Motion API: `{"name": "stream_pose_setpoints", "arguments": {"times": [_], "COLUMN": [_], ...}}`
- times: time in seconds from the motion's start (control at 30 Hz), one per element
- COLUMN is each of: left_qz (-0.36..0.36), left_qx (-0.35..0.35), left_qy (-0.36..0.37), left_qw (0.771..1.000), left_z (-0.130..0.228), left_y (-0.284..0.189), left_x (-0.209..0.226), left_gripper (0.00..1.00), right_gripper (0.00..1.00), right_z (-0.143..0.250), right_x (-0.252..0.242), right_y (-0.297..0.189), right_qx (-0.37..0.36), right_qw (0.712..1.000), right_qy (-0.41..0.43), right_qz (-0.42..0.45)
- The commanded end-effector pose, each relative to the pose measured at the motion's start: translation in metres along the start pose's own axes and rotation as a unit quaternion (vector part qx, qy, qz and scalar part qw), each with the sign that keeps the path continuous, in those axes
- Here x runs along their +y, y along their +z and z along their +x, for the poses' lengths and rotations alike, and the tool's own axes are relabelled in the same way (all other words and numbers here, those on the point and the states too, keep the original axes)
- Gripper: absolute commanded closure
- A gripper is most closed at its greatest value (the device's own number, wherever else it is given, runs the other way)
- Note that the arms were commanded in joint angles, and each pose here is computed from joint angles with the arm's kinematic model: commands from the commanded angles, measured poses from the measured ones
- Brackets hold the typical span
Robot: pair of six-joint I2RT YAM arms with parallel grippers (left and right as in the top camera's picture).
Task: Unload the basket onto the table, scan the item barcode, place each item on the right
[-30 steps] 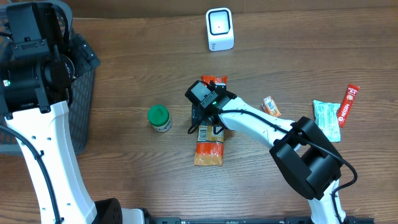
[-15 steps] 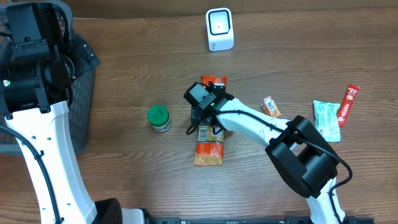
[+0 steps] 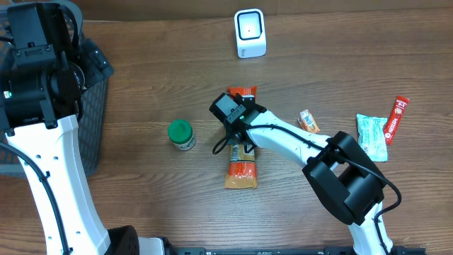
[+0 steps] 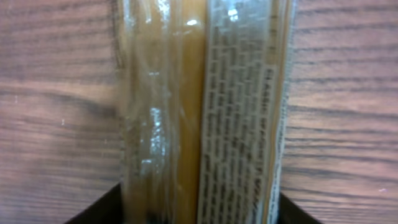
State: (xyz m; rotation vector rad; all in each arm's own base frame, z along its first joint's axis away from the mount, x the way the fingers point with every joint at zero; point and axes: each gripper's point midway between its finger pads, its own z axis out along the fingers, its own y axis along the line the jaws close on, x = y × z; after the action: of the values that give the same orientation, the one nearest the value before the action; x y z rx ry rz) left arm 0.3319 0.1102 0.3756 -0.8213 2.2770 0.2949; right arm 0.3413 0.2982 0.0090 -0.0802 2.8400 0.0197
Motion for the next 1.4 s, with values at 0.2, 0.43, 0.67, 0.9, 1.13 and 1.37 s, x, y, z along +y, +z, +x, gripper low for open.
{"name": "stream_pose_setpoints", "arguments": {"times": [0.2, 0.43, 0.67, 0.9, 1.13, 1.37], "left_qz": [-0.006, -0.006, -0.006, -0.006, -0.006, -0.006], "left_qx": [-0.005, -0.005, -0.005, -0.005, -0.005, -0.005], "left_qy": [0.002, 0.002, 0.002, 0.002, 0.002, 0.002], "left_qw": [1.0, 1.0, 1.0, 1.0, 1.0, 1.0], "left_z": [-0.003, -0.003, -0.003, -0.003, -0.003, -0.003], "left_y": [0.001, 0.001, 0.001, 0.001, 0.001, 0.001], "left_x": [0.002, 0.002, 0.002, 0.002, 0.002, 0.002], "left_gripper": [0.0, 0.0, 0.0, 0.0, 0.0, 0.0], "right_gripper": [0.46, 0.42, 0.2, 0.23, 0.26, 0.25], "right_z": [0.017, 0.042, 0.045, 0.067, 0.073, 0.064], "right_x": [0.016, -0.019, -0.014, -0.009, -0.013, -0.007], "right_y": [-0.011, -0.016, -0.015, -0.012, -0.007, -0.013], "right_qx": [0.042, 0.117, 0.123, 0.157, 0.164, 0.153], "right_qw": [0.962, 0.914, 0.92, 0.916, 0.915, 0.918], "right_qy": [-0.271, -0.387, -0.371, -0.365, -0.365, -0.364], "right_qz": [-0.017, 0.02, -0.005, -0.046, -0.044, -0.048]}}
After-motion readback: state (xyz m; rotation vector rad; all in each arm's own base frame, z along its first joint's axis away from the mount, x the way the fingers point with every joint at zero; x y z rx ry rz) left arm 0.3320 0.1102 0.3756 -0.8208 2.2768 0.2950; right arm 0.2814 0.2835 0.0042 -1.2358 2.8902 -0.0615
